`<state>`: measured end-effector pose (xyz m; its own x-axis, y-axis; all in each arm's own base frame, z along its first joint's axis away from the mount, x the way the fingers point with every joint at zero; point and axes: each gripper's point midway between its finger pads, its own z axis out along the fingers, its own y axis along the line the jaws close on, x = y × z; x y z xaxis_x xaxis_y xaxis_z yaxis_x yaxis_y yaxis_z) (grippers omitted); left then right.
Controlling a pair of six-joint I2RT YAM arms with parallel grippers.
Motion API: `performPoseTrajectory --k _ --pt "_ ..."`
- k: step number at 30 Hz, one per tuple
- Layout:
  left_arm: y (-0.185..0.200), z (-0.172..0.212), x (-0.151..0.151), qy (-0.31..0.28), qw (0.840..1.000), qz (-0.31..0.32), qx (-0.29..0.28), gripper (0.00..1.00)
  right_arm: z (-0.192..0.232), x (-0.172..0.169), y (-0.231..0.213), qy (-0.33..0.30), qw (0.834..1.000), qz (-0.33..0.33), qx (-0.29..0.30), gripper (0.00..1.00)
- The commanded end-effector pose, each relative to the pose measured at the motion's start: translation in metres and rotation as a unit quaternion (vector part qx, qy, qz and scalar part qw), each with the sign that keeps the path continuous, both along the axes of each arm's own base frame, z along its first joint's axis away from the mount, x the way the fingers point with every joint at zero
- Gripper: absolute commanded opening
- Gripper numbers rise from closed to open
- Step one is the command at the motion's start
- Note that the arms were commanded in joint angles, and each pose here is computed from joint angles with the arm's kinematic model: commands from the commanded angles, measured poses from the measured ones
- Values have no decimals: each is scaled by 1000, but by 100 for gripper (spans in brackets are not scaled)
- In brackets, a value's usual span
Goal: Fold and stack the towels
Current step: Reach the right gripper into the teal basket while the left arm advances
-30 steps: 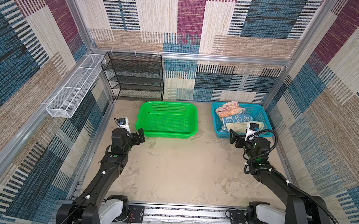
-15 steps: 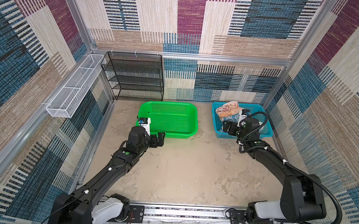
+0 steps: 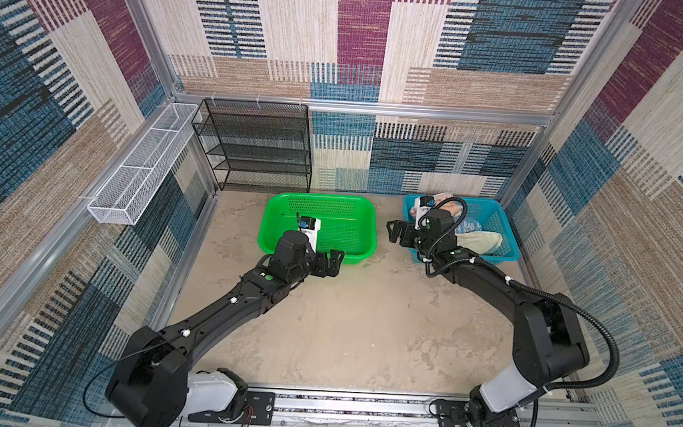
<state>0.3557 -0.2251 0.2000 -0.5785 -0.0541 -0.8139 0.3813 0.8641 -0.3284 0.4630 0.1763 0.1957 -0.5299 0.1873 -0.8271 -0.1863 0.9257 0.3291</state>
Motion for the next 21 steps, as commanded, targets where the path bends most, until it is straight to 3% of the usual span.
performPoseTrajectory --k 1,6,11,21 --pt "-21 -2 12 6 999 -7 36 100 21 6 -27 -18 997 -78 -23 100" --pt "-57 -18 38 57 995 -16 85 100 32 8 -58 -13 989 -133 -57 100" --pt "-87 -40 64 109 983 -23 145 100 41 4 -93 -19 985 -164 -50 100" --pt "-96 -88 98 175 953 15 249 100 36 -13 -116 -28 983 -171 -64 100"
